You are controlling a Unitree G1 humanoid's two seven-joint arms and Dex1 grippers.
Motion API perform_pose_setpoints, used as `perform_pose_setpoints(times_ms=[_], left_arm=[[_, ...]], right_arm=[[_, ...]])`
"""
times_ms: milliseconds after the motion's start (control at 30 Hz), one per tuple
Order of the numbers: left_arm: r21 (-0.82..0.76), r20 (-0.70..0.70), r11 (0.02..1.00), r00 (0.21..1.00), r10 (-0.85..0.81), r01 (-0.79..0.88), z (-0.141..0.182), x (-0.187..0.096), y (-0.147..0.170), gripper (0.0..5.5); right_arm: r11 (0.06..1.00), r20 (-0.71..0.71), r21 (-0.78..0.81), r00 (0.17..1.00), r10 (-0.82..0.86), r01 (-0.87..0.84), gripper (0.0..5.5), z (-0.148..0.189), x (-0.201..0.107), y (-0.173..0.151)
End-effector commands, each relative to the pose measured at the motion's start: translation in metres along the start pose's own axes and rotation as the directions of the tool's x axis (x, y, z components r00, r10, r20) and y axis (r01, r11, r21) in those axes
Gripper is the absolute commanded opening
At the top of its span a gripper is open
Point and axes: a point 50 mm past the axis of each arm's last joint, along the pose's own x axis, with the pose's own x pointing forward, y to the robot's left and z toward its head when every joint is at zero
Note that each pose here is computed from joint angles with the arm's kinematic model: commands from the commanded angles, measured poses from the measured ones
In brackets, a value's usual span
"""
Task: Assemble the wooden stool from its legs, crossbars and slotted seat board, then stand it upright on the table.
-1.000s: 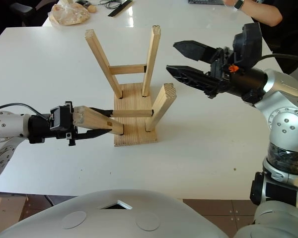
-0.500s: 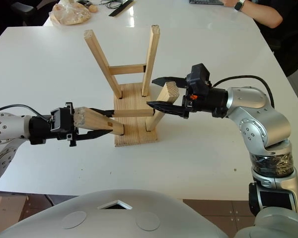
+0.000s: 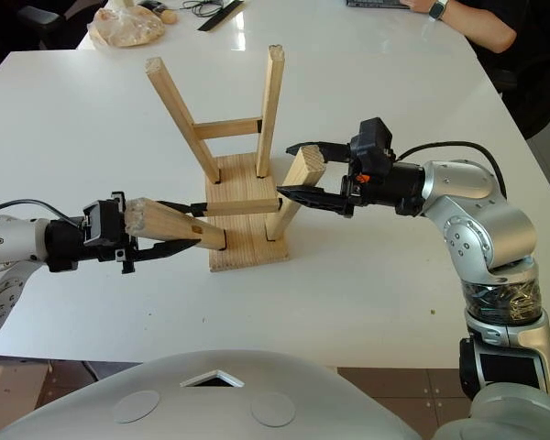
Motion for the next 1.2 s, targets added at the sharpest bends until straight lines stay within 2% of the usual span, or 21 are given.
perform_pose_setpoints(times_ms=[33, 167, 400, 667, 833, 933, 1067, 1200], left_arm=[[-0.232, -0.202, 0.973, 0.978, -0.052, 0.004, -0.041, -0.014, -0.015, 2.04], [-0.247, -0.188, 0.969, 0.982, -0.036, -0.011, -0.041, -0.014, -0.013, 2.04], [-0.275, -0.250, 0.958, 0.968, 0.007, -0.078, -0.049, -0.020, -0.008, 2.04], [-0.326, -0.202, 0.937, 0.978, 0.058, -0.123, -0.049, -0.026, 0.001, 2.04], [-0.304, -0.180, 0.949, 0.983, 0.031, -0.085, -0.045, -0.021, -0.001, 2.04], [-0.286, -0.164, 0.957, 0.986, 0.009, -0.057, -0.041, -0.017, -0.001, 2.04], [-0.270, -0.162, 0.962, 0.987, -0.004, -0.040, -0.039, -0.016, -0.001, 2.04], [-0.259, -0.162, 0.965, 0.987, -0.009, -0.034, -0.037, -0.016, 0.000, 2.04]], right_arm=[[0.997, -0.056, -0.023, 0.995, -0.078, 0.077, 3.22, -0.003, -0.009, -0.008], [0.997, -0.061, -0.029, 0.995, -0.076, 0.075, 3.22, -0.004, -0.007, -0.008], [0.996, -0.069, -0.031, 0.994, -0.081, 0.079, 3.22, -0.005, -0.010, -0.008], [0.995, -0.089, -0.033, 0.992, -0.095, 0.092, 3.22, -0.011, -0.012, -0.009], [0.995, -0.075, -0.036, 0.993, -0.090, 0.088, 3.22, -0.009, -0.010, -0.009], [0.999, 0.023, -0.020, 0.999, -0.044, 0.045, 3.22, 0.009, -0.006, -0.005], [0.995, 0.261, 0.015, 0.961, 0.093, -0.101, 3.22, 0.057, -0.008, 0.006], [0.993, 0.342, 0.004, 0.933, 0.109, -0.117, 3.22, 0.081, -0.007, 0.002]])
